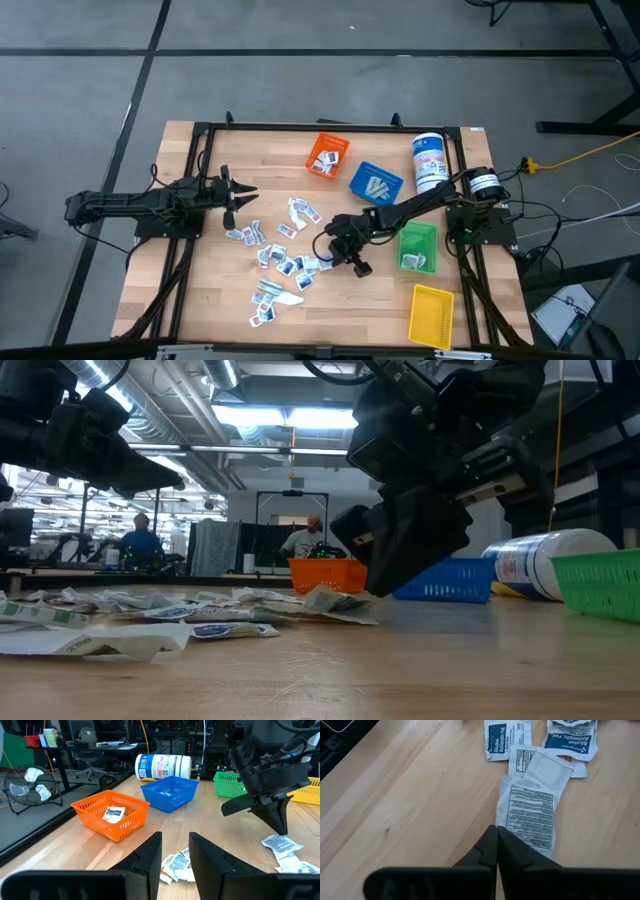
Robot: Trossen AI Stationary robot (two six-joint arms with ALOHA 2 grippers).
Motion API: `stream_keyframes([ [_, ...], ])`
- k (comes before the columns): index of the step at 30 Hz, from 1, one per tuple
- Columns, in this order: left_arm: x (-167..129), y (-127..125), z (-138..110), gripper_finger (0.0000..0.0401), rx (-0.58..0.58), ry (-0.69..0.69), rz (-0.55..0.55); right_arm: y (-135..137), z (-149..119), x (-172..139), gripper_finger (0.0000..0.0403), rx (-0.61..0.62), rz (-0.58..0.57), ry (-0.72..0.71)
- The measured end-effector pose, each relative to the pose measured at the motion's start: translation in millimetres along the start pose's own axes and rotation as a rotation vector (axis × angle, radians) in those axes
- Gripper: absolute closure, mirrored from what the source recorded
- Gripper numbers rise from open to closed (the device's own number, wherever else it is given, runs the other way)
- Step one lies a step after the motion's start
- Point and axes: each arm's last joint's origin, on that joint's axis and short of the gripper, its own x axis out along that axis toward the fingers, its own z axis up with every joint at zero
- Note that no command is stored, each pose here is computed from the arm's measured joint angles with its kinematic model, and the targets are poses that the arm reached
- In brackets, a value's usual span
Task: Pick & Place First Aid Supplies
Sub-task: Put the gray towelette pack into the orange basket
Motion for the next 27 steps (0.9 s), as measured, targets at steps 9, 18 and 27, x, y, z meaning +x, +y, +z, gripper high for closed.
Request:
stream_keyframes([
  [9, 0.0, 0.0, -0.2, 0.0309, 0.0, 0.001, 0.0, -0.2, 1.5, -0.3, 0.0394, 0.007, -0.003, -0.011],
  [18, 0.0, 0.0, -0.1, 0.031, 0.0, 0.0, 0.0, -0.4, 2.5, -0.4, 0.0393, 0.017, -0.005, -0.02],
  [27, 0.0, 0.0, -0.1, 0.031, 0.0, 0.0, 0.0, -1.8, 9.5, -1.1, 0.0393, 0.099, -0.016, -0.088],
])
